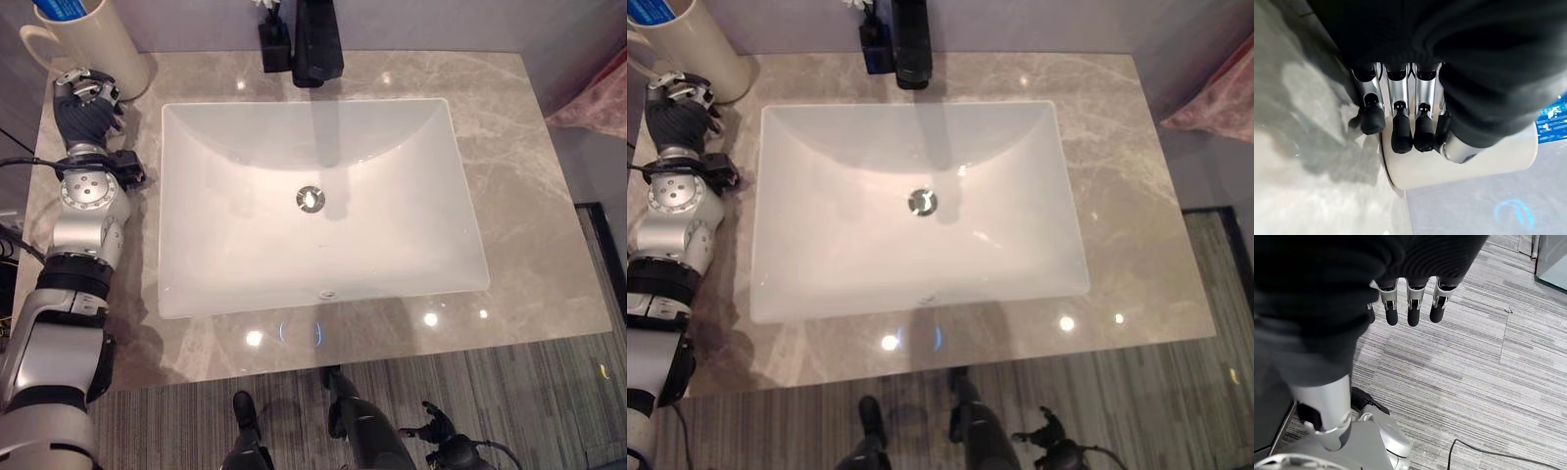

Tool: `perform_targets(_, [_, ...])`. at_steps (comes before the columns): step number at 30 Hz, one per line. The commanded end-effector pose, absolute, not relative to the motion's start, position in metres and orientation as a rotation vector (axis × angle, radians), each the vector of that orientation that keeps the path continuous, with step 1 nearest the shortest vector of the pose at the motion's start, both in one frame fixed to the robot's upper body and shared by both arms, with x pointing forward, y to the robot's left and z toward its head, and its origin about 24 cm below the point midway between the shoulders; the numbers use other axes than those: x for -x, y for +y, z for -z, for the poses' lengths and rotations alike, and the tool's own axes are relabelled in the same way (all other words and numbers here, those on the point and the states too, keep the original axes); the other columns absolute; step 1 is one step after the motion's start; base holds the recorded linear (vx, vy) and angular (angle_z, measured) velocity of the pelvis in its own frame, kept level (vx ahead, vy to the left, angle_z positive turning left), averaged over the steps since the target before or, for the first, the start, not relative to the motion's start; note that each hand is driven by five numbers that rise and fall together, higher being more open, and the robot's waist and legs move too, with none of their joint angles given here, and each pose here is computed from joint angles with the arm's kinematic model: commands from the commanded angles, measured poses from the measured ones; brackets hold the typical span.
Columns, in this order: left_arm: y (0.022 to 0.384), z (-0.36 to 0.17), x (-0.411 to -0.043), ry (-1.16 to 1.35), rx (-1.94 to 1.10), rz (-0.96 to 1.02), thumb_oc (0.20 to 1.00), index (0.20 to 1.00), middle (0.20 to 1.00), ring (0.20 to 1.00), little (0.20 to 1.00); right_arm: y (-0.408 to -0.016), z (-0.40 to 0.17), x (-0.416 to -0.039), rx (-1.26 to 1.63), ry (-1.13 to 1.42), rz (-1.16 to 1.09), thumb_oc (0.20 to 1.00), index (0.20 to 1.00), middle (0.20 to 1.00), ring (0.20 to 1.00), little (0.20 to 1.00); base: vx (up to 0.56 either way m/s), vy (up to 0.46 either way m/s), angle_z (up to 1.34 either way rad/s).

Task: Put brush and paste in cup on sink, flatten towel.

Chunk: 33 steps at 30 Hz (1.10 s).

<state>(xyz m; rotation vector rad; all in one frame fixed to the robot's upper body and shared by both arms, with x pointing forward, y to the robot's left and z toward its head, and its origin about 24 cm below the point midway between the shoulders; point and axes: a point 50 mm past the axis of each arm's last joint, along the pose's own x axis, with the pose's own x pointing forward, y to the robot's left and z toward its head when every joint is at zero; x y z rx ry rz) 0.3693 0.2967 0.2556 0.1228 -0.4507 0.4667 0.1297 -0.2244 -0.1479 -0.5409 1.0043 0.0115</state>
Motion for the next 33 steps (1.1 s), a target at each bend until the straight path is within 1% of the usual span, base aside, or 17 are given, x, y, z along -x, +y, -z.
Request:
perform_targets(1, [0.321, -0.263, -0.365, -0.422, -0.137, -0.579, 0.2, 0.2, 0.2, 0.2, 0.2, -0.224, 0.14, -0.149, 0.542, 0.935, 0.003, 1.0, 1.0, 1.0, 1.0, 1.0, 0.0, 0.0, 0.0])
perform_targets(8, [0.324, -0.265, -0.363, -0.435, -0.131, -0.613, 0.2, 0.2, 0.2, 0.2, 0.2, -0.221, 0.14, -0.15, 0.54, 0.925, -0.007, 1.0, 1.0, 1.0, 1.0, 1.0, 0.01, -0.002, 0.02])
perform_targets(16, [0.333, -0.257, -0.357, -0.428, -0.132, -0.633, 0.2, 0.2, 0.2, 0.2, 0.2, -0.225, 0.14, -0.147, 0.559, 0.935, -0.003, 1.0, 1.0, 1.0, 1.0, 1.0, 0.0, 0.0, 0.0])
perform_targets(20, [0.345, -0.262, -0.353, -0.421, -0.149, -0.667, 0.2, 0.2, 0.2, 0.2, 0.2, -0.225, 0.138, -0.151, 0.557, 0.918, -0.005, 1.0, 1.0, 1.0, 1.0, 1.0, 0.0, 0.006, -0.01])
perform_targets(21, [0.357, -0.261, -0.349, -0.389, -0.195, -0.703, 0.2, 0.2, 0.2, 0.2, 0.2, -0.227, 0.137, -0.152, 0.564, 0.912, -0.009, 1.0, 1.0, 1.0, 1.0, 1.0, 0.02, 0.025, -0.09])
perform_targets(23, [0.364, -0.264, -0.347, -0.386, -0.161, -0.741, 0.2, 0.2, 0.2, 0.2, 0.2, -0.229, 0.137, -0.151, 0.558, 0.914, 0.0, 1.0, 1.0, 1.0, 1.0, 1.0, 0.02, 0.02, -0.24])
perform_targets(28, [0.378, -0.283, -0.339, -0.404, -0.188, -0.806, 0.2, 0.2, 0.2, 0.2, 0.2, -0.228, 0.141, -0.144, 0.584, 0.937, -0.04, 1.0, 1.0, 1.0, 1.0, 1.0, 0.01, 0.008, -0.19])
perform_targets(33, [0.382, -0.287, -0.336, -0.404, -0.21, -0.812, 0.2, 0.2, 0.2, 0.2, 0.2, -0.235, 0.143, -0.136, 0.6, 0.971, -0.031, 1.0, 1.0, 1.0, 1.0, 1.0, 0.02, -0.01, -0.18])
